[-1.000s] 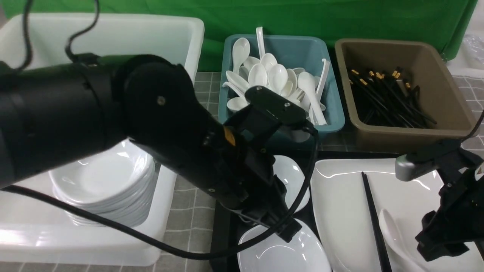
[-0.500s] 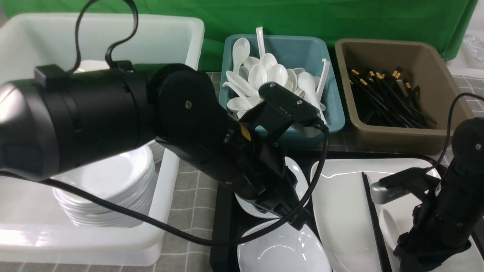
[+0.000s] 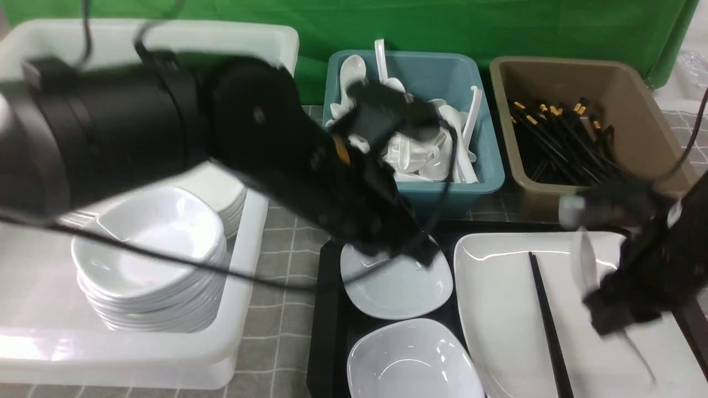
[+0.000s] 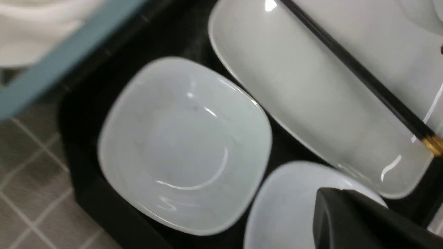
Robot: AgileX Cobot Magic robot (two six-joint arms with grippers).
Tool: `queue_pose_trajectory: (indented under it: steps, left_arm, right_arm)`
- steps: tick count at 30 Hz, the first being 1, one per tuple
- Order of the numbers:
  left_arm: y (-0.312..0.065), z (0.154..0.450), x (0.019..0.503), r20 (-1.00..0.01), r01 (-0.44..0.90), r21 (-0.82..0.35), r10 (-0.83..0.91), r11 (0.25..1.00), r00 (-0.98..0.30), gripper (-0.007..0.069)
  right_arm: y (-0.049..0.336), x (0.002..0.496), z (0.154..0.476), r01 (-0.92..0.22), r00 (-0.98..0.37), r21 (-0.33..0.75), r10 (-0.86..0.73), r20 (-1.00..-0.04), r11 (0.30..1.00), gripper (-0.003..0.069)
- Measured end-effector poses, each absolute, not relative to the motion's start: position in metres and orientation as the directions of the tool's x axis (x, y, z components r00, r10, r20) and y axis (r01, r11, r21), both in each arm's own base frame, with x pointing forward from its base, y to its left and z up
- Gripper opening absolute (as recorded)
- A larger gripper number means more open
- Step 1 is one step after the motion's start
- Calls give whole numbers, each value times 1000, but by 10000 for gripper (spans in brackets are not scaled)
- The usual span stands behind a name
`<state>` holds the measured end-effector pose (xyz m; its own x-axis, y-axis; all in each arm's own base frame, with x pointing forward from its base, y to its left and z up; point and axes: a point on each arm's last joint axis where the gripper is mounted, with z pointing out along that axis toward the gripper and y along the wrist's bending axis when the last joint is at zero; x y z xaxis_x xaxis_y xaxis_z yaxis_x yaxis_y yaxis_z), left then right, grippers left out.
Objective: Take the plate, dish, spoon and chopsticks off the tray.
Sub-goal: Use the right arm to put the soup spoon into the small storage box in the middle, then use the right arm to grab a pair of chopsticks from the plate
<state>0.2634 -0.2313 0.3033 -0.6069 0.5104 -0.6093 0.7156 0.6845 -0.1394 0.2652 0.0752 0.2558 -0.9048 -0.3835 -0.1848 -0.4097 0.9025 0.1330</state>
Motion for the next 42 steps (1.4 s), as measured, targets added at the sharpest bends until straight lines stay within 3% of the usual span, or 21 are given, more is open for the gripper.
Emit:
queue_pose_trajectory:
  steps: [6,11,17,22,24,27,29,31,32,35,38,42]
  left_arm:
    - [-193,348,307,-728,606,-128,340,785,-595,2]
    - [-164,359,327,-753,520,-169,230,837,-617,2]
    - [-153,356,328,-714,498,-187,232,846,-661,2]
    - [-154,353,324,-681,508,-196,256,839,-686,2]
    - [-153,352,323,-672,510,-198,263,837,-692,2]
    - [-153,352,322,-666,512,-199,268,836,-696,2]
    - [-154,351,321,-657,518,-200,278,832,-701,2]
    - [-153,350,319,-645,533,-193,302,824,-702,2]
    - [-154,349,318,-634,548,-192,323,815,-702,2]
    - [-154,347,313,-601,585,-189,378,789,-704,2]
    - [-154,344,307,-550,607,-204,423,768,-720,2]
    - [-165,331,295,-500,660,-197,505,725,-703,2]
  right_arm:
    - [104,313,335,-472,-799,213,-313,-514,856,146]
    - [134,368,354,-513,-721,199,-293,-629,835,146]
    - [171,432,323,-486,-743,253,-242,-624,837,165]
    - [186,463,287,-400,-807,321,-165,-567,858,370]
    - [186,462,288,-389,-824,329,-165,-543,860,450]
    - [181,452,299,-402,-840,300,-217,-498,865,479]
    - [172,439,315,-418,-845,233,-282,-454,878,421]
    - [159,426,336,-411,-841,151,-310,-443,899,283]
    - [150,416,352,-392,-833,116,-298,-465,913,158]
    - [129,385,380,-343,-835,93,-258,-485,935,62]
    - [112,347,380,-299,-872,97,-231,-432,949,47]
    - [98,302,325,-232,-944,108,-197,-267,967,129]
